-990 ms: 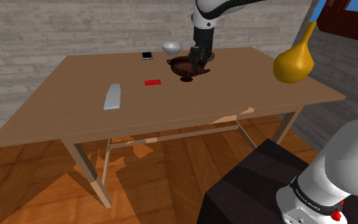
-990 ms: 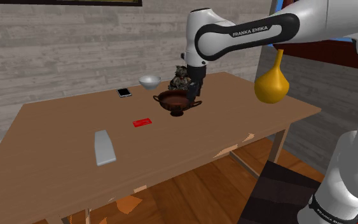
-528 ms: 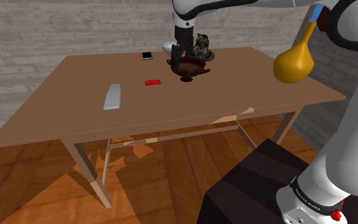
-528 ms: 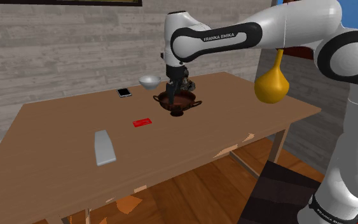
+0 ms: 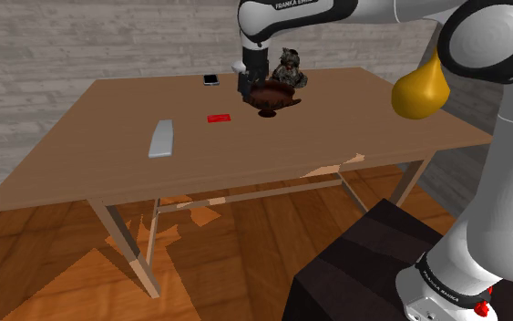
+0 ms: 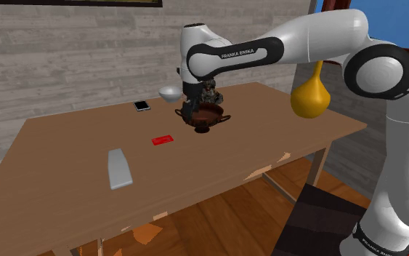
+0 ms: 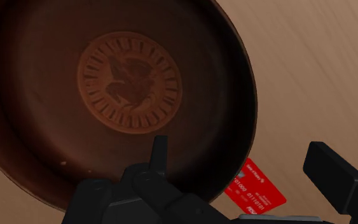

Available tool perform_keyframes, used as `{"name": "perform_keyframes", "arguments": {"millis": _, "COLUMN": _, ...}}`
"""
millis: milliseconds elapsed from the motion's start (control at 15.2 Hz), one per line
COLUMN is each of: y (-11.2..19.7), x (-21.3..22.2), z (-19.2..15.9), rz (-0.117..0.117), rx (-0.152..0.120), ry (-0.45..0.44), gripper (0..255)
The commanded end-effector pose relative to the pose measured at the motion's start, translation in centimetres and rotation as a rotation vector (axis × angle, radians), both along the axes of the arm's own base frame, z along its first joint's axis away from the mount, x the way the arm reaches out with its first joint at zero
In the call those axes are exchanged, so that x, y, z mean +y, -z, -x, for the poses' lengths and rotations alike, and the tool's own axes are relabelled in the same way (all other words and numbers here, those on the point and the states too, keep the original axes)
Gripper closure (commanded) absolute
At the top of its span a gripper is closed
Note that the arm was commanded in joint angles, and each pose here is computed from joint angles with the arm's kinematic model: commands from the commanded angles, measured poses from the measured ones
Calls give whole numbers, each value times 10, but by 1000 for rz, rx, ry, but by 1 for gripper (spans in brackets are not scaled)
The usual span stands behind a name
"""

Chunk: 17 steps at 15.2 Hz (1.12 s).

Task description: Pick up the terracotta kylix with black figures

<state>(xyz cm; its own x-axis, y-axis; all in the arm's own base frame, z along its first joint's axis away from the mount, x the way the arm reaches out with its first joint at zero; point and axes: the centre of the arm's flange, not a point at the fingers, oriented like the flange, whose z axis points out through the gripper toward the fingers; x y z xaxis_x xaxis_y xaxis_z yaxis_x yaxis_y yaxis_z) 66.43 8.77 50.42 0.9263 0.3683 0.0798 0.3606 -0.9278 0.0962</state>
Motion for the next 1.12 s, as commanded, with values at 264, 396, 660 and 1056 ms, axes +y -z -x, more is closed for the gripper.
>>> {"name": "perform_keyframes", "arguments": {"millis": 264, "y": 14, "x": 0, "z": 0, "rz": 0, "rx": -1, "ry": 0, "gripper": 255}}
{"name": "perform_keyframes", "arguments": {"millis": 396, "y": 14, "x": 0, "z": -1, "rz": 0, "rx": -1, "ry": 0, "gripper": 255}}
{"name": "perform_keyframes", "arguments": {"millis": 660, "y": 14, "x": 0, "z": -1, "rz": 0, "rx": -1, "ry": 0, "gripper": 255}}
{"name": "perform_keyframes", "arguments": {"millis": 1056, "y": -7, "x": -1, "z": 0, "rz": 0, "rx": -1, "ry": 0, "gripper": 255}}
